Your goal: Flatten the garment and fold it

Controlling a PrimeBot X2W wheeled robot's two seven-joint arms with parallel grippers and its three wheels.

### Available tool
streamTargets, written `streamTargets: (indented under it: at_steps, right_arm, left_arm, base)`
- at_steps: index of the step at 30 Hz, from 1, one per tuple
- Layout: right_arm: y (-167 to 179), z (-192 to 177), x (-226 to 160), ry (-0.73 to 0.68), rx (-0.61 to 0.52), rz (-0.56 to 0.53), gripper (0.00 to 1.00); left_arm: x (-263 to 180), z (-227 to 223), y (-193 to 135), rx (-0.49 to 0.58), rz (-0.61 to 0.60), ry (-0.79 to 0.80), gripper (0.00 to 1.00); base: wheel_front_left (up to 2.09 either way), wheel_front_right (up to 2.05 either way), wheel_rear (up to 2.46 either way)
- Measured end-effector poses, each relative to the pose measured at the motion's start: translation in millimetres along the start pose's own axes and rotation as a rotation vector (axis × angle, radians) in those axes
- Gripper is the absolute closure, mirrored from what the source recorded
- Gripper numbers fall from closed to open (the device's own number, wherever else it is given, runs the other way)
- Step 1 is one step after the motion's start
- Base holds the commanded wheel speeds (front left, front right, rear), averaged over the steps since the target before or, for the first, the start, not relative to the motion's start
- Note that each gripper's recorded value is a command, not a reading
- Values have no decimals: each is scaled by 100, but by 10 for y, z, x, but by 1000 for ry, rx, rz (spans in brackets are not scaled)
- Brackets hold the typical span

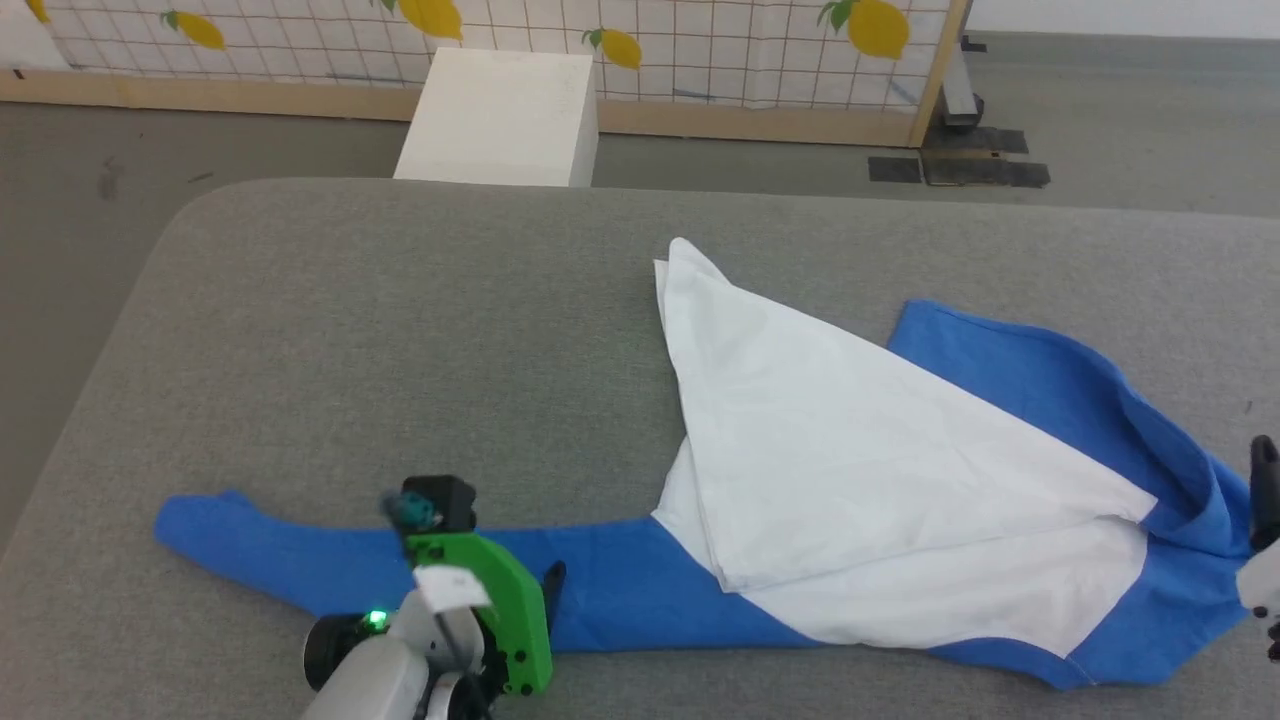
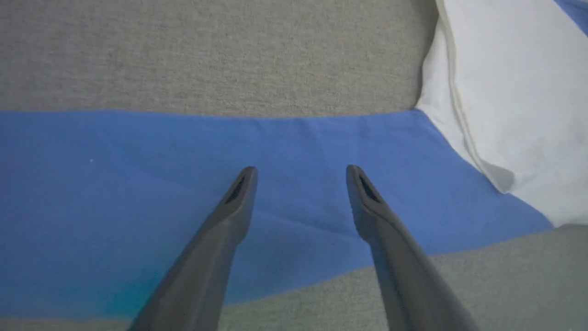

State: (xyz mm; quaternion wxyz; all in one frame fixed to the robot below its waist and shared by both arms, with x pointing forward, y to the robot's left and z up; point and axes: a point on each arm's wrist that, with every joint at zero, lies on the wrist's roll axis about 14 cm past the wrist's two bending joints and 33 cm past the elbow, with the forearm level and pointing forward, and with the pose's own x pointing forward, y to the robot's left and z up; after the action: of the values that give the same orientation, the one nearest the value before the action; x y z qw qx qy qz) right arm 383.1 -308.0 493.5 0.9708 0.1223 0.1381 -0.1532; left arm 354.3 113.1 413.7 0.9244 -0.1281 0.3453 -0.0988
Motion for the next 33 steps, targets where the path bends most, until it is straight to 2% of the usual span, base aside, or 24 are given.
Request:
streamTargets:
  at_steps: [3, 6, 7, 10, 16, 17, 18, 19, 26, 33]
  right_arm:
    - [1, -37, 5, 4, 2, 2, 0]
    - [-5, -95, 22, 16, 3, 1, 0]
    - [-14, -131, 35, 25, 3, -2, 0]
    - [-30, -184, 49, 39, 5, -6, 0]
    - [-100, -240, 62, 49, 9, -26, 0]
    - [-114, -250, 65, 52, 9, -30, 0]
    - [-127, -264, 67, 55, 9, -34, 0]
    - [-136, -273, 69, 56, 9, -37, 0]
    - [-157, -336, 91, 66, 15, -45, 0]
    - [-84, -404, 130, 79, 16, -27, 0]
  left_arm:
    - [59, -30, -10, 64, 19, 86, 0]
    - [141, 6, 13, 156, 40, 112, 0]
    - [199, -38, 23, 221, 40, 152, 0]
    - [284, -126, 19, 300, 31, 219, 0]
    - [409, -254, 33, 341, 20, 330, 0]
    - [425, -269, 30, 338, 17, 347, 5]
    - [441, -275, 25, 332, 12, 355, 85]
    - [451, -286, 24, 333, 9, 362, 100]
    - [482, -265, -61, 240, -32, 355, 100]
    - [497, 130, 24, 59, -4, 180, 100]
  base:
    - [0, 0, 0]
    - [0, 0, 0]
    - [0, 0, 0]
    - [0, 0, 0]
    - [0, 0, 0]
    - [0, 0, 0]
    - [0, 0, 0]
    - [0, 0, 0]
    - [0, 0, 0]
    - [0, 0, 0]
